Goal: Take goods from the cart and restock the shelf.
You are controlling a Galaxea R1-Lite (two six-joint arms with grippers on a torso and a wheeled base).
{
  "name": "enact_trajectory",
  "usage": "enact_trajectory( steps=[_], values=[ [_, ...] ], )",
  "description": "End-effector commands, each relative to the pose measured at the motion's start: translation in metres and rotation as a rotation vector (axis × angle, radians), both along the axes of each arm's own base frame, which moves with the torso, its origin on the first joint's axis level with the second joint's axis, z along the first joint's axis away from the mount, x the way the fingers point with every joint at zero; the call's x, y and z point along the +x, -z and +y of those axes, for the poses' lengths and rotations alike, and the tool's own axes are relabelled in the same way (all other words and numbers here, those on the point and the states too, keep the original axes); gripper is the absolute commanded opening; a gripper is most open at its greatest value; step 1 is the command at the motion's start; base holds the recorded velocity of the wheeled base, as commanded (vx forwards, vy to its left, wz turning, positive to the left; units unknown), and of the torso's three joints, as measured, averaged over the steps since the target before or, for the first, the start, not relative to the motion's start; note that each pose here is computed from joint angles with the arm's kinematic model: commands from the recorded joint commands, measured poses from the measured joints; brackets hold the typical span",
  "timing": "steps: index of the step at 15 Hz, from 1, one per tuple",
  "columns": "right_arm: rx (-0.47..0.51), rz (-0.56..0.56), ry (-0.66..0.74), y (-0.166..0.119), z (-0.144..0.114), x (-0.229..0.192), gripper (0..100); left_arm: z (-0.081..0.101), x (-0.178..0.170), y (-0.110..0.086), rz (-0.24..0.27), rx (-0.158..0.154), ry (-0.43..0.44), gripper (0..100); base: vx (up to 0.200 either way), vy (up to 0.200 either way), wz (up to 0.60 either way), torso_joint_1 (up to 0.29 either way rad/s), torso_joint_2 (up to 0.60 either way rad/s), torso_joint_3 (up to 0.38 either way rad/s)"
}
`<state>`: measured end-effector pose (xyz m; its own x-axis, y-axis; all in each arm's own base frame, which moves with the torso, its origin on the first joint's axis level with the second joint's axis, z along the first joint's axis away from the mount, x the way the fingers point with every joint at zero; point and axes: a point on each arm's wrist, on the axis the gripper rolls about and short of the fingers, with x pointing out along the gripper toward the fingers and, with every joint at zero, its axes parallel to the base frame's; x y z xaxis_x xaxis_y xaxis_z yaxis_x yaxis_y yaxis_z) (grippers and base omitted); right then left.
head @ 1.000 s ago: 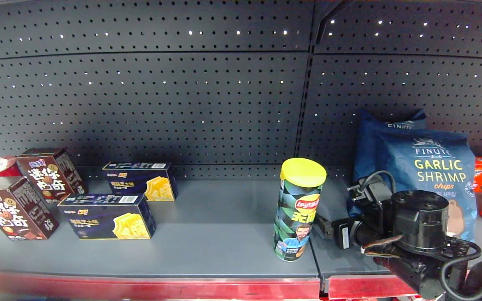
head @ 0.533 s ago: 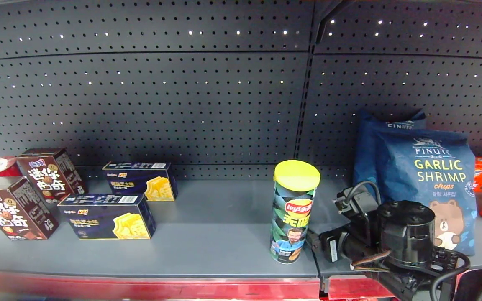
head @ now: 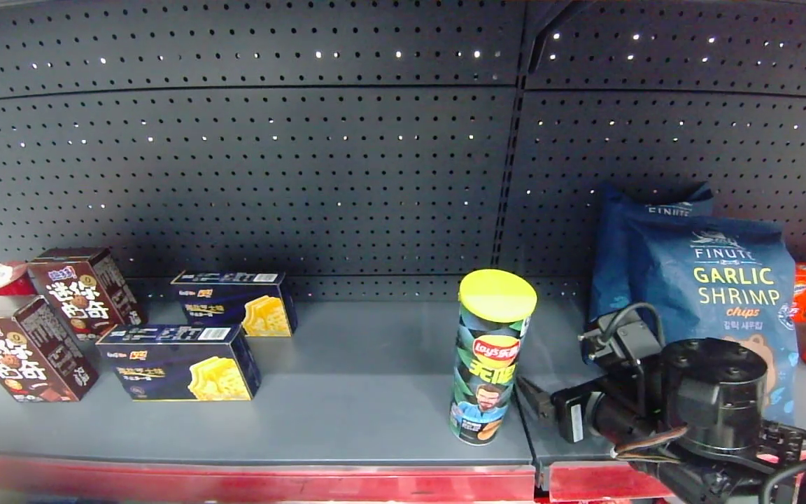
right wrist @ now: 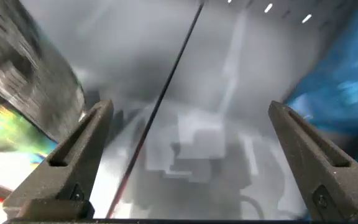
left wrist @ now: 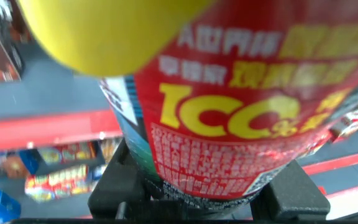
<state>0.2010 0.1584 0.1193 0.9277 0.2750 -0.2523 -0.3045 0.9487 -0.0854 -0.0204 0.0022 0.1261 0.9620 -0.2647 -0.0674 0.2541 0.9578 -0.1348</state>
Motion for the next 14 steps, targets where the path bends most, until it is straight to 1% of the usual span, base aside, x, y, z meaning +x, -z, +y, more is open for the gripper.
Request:
enact_trajectory(
  steps=[1,2,3,4,5,6,7,8,9,10,11,12,13,14],
  values=[
    [0.061,-0.076,0.012,-0.025,-0.012,-0.01,100,0.0,0.001,-0.023,-0.029,0.002,0.004,0,0.0,0.0,0.0,0.0,0.0,0.0],
    [0.075,-0.091,0.012,-0.029,-0.017,-0.015,100,-0.001,0.002,-0.031,-0.039,0.009,0.009,0,0.0,0.0,0.0,0.0,0.0,0.0],
    [0.095,-0.117,0.014,-0.035,-0.03,-0.031,100,-0.002,0.006,-0.05,-0.054,0.031,0.039,0,0.0,0.0,0.0,0.0,0.0,0.0],
    [0.109,-0.144,0.012,-0.041,-0.04,-0.043,100,-0.003,0.011,-0.06,-0.055,0.051,0.072,0,0.0,0.0,0.0,0.0,0.0,0.0],
    [0.107,-0.178,0.002,-0.047,-0.049,-0.054,100,-0.006,0.018,-0.067,-0.04,0.077,0.111,0,0.0,0.0,0.0,0.0,0.0,0.0],
    [0.112,-0.201,-0.001,-0.051,-0.055,-0.062,100,-0.009,0.027,-0.072,-0.018,0.111,0.167,0,0.0,0.0,0.0,0.0,0.0,0.0],
    [0.116,-0.208,-0.001,-0.052,-0.058,-0.066,100,-0.01,0.033,-0.076,-0.004,0.123,0.199,0,0.0,0.0,0.0,0.0,0.0,0.0],
    [0.125,-0.232,0.018,-0.054,-0.068,-0.075,100,-0.015,0.049,-0.087,0.036,0.127,0.26,0,0.0,0.0,0.0,0.0,0.0,0.0],
    [0.13,-0.247,0.022,-0.056,-0.074,-0.081,100,-0.018,0.06,-0.096,0.052,0.129,0.28,0,0.0,0.0,0.0,0.0,0.0,0.0],
    [0.111,-0.242,0.011,-0.053,-0.083,-0.094,100,-0.022,0.077,-0.112,0.062,0.125,0.318,0,0.0,0.0,0.0,0.0,0.0,0.0],
    [0.106,-0.237,-0.008,-0.053,-0.087,-0.103,100,-0.027,0.091,-0.117,0.094,0.124,0.364,0,0.0,0.0,0.0,0.0,0.0,0.0],
    [0.11,-0.239,-0.02,-0.054,-0.09,-0.108,100,-0.031,0.1,-0.119,0.1,0.124,0.392,0,0.0,0.0,0.0,0.0,0.0,0.0],
    [0.105,-0.231,-0.036,-0.052,-0.095,-0.116,100,-0.042,0.117,-0.122,0.099,0.123,0.447,0,0.0,0.0,0.0,0.0,0.0,0.0],
    [0.092,-0.215,-0.041,-0.044,-0.1,-0.122,100,-0.05,0.131,-0.123,0.085,0.121,0.476,0,0.0,0.0,0.0,0.0,0.0,0.0]
  ],
)
